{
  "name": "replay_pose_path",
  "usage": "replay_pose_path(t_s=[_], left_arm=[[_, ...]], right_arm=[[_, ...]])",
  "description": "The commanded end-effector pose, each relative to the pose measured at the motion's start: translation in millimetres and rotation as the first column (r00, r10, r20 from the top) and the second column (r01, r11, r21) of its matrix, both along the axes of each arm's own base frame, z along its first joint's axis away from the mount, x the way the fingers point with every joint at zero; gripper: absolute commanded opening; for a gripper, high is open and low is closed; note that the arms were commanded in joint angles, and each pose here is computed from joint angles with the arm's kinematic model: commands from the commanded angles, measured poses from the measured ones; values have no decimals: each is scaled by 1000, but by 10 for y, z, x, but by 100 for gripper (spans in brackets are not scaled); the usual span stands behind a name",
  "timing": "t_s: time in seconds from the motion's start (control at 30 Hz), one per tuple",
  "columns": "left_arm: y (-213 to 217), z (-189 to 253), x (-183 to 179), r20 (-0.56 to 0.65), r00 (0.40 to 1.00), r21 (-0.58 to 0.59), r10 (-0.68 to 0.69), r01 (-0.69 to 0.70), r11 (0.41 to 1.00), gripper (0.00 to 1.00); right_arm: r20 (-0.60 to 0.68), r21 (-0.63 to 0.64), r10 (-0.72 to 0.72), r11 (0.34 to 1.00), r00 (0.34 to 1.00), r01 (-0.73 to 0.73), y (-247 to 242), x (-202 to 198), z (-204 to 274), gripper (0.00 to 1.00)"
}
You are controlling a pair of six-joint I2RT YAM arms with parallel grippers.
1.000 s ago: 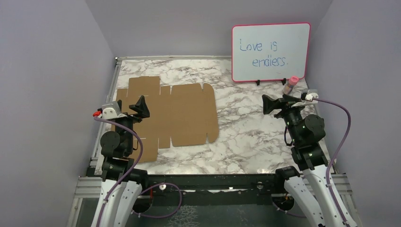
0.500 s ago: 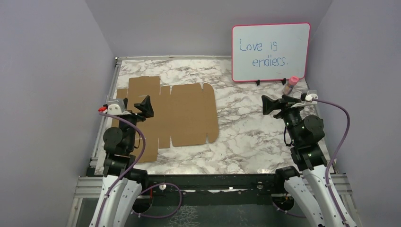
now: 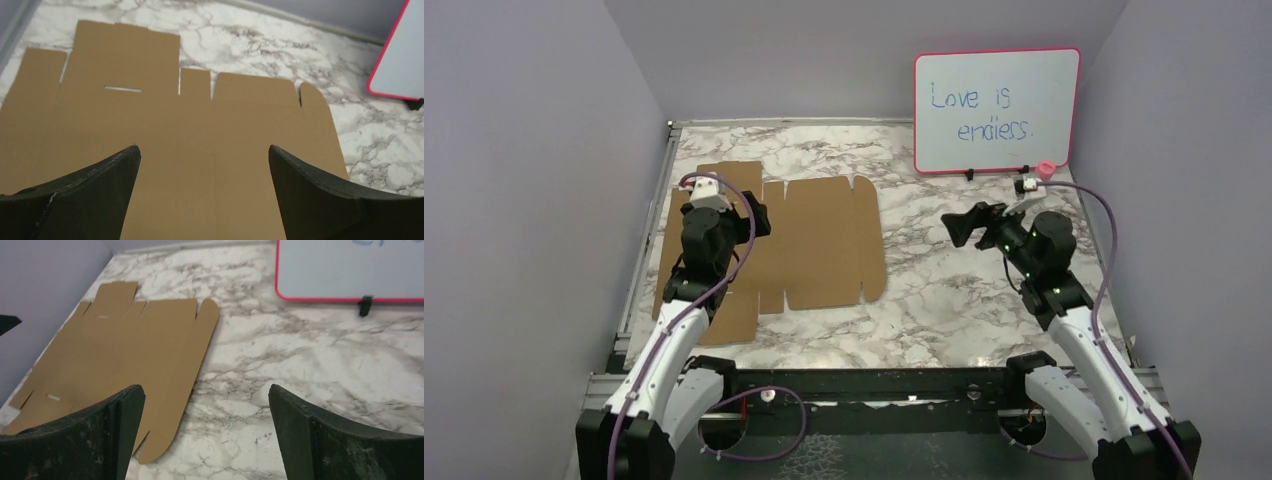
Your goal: Fold the paper box
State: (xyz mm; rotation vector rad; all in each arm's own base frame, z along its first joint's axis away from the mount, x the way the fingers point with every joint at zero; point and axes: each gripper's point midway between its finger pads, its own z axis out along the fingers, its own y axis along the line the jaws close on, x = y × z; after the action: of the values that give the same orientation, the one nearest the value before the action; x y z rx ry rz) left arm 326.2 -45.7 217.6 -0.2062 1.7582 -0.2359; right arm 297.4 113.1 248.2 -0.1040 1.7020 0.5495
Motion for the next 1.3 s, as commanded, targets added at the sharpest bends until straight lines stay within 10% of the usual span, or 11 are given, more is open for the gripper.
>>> replay_pose_path(t_s=[0.0,0.67,1.27], left_arm=[[-139,-46,152,-81,995,-36,-55,53,998,99],[-242,-246,105,-177,977,92,-120,137,986,99],[-342,-104,52,-132,980,127,-148,165,978,99]], right_arm=[[-123,81,205,977,971,-196,392,15,-255,100],[-456,514,483,829,748,-222,1140,818,-1384,78],[-542,554,518,812,662,-182,1637,1303,-1985,58]])
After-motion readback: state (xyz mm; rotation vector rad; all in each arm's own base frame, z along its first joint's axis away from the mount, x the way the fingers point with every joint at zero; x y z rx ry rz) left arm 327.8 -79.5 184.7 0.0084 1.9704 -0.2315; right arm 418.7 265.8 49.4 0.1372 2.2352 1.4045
